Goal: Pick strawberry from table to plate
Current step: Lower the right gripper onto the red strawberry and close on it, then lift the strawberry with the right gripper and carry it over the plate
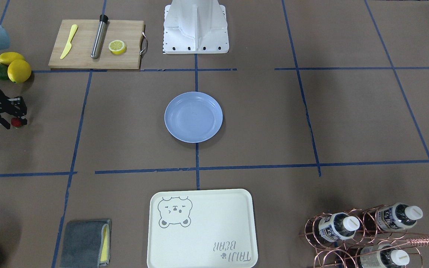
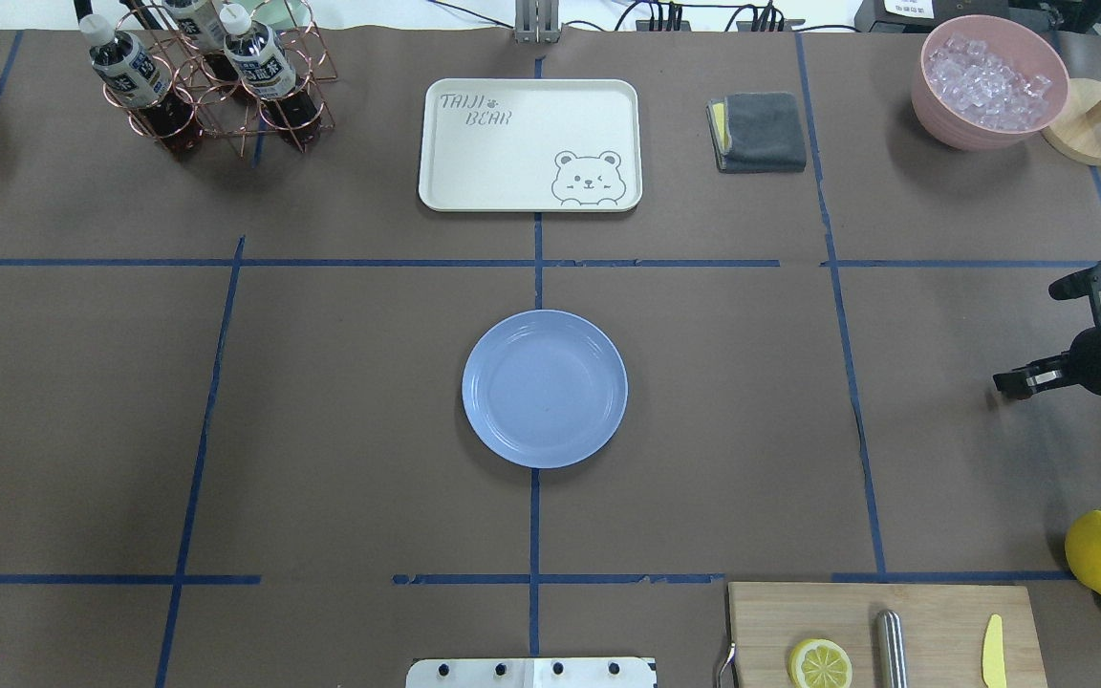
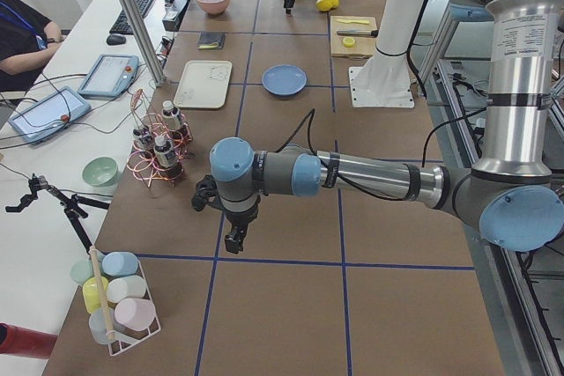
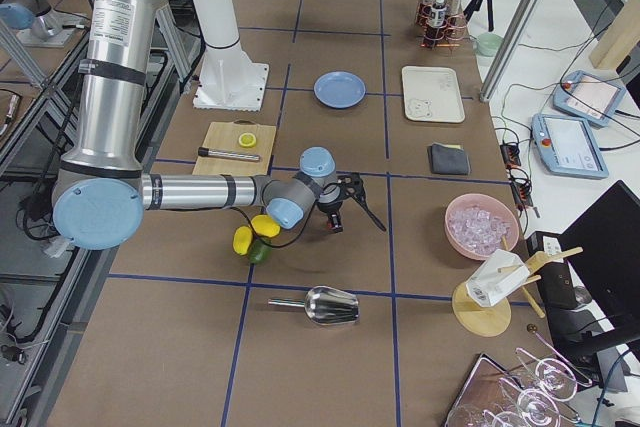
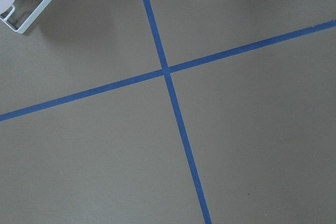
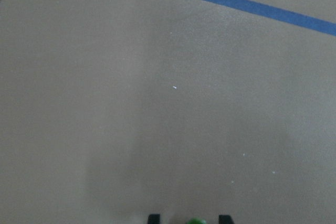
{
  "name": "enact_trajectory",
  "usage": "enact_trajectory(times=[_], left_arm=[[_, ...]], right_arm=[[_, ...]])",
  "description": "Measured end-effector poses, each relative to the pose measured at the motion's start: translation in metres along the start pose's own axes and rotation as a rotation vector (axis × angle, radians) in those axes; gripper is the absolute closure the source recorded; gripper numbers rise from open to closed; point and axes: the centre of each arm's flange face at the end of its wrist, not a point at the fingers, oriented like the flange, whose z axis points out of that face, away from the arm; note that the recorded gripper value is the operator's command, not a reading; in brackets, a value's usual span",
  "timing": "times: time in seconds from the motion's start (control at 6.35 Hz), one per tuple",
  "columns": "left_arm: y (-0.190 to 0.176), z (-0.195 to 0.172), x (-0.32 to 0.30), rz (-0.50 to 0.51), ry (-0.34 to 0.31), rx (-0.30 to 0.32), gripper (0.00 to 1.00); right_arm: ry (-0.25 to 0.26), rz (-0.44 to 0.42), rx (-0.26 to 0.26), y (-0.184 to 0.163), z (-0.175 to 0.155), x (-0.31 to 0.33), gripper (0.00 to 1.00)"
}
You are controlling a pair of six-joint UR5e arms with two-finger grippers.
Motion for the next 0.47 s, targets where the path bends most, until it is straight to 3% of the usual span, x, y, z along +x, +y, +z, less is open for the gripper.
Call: enact_trajectory(times=[0.47], left_arm=[[-0.004,-0.001,0.000,0.002,0.000,0.003,0.00]], right_arm=[[-0.012,-0.006,0.007,-0.007,-0.012,-0.014,1.00]])
